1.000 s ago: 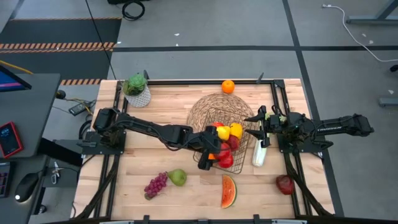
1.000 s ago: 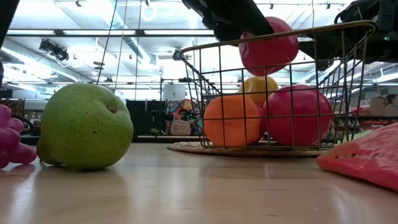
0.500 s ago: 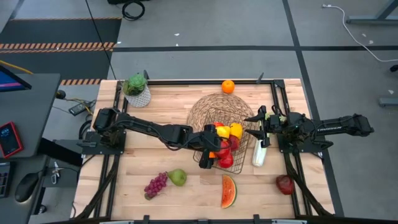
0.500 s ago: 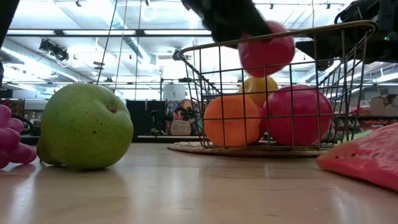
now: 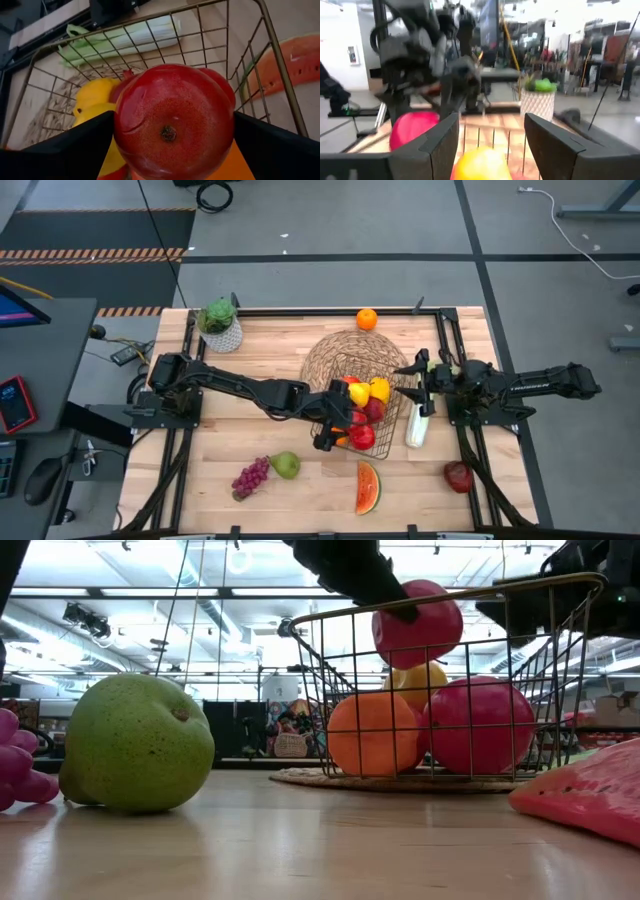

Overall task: Build produce basket
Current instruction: Put the red apple into the wire basket

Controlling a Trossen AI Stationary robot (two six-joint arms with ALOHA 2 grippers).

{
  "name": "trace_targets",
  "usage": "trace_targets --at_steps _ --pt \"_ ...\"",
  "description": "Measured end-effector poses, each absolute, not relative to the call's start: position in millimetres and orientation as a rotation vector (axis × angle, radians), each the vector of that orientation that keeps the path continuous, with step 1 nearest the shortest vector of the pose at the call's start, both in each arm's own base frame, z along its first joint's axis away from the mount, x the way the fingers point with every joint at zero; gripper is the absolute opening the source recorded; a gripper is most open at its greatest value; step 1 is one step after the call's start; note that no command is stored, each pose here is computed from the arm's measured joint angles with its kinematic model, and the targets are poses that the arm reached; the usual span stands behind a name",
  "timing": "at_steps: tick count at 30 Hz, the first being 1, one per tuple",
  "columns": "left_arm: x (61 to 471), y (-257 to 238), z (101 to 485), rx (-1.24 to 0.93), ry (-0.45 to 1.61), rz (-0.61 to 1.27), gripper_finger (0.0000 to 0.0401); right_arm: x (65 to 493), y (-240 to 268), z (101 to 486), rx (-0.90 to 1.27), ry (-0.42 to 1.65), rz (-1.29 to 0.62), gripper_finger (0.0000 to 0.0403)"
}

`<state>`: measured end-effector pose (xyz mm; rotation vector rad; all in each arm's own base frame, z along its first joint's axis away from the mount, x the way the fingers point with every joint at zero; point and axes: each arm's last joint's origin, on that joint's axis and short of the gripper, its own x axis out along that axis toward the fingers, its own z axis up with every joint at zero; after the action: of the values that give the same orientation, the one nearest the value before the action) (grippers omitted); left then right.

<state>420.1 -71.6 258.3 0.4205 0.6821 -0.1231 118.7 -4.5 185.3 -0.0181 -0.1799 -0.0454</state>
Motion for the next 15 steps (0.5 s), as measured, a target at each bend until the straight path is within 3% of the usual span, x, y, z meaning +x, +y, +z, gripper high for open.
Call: trace_targets --at_steps 3,7,10,15 --pt "421.0 -69.9 259.0 0.437 0.674 -0.114 0.04 116.8 -5.9 193.4 -0.1 -0.262 -0.091 0.0231" --pt "423.9 -63.4 261.8 0.474 0.648 -0.055 0.04 117.4 -8.6 202.3 0.008 -0.286 -0.136 0.0231" --pt "428.7 -58.1 267.6 0.464 0.581 -0.018 0.04 121.9 -7.4 198.4 0.131 -0.225 -0.094 0.0231" --pt "435.7 -48.9 271.9 0.421 0.504 0.026 0.04 126.9 -0.1 206.2 0.123 -0.22 0.029 0.0231"
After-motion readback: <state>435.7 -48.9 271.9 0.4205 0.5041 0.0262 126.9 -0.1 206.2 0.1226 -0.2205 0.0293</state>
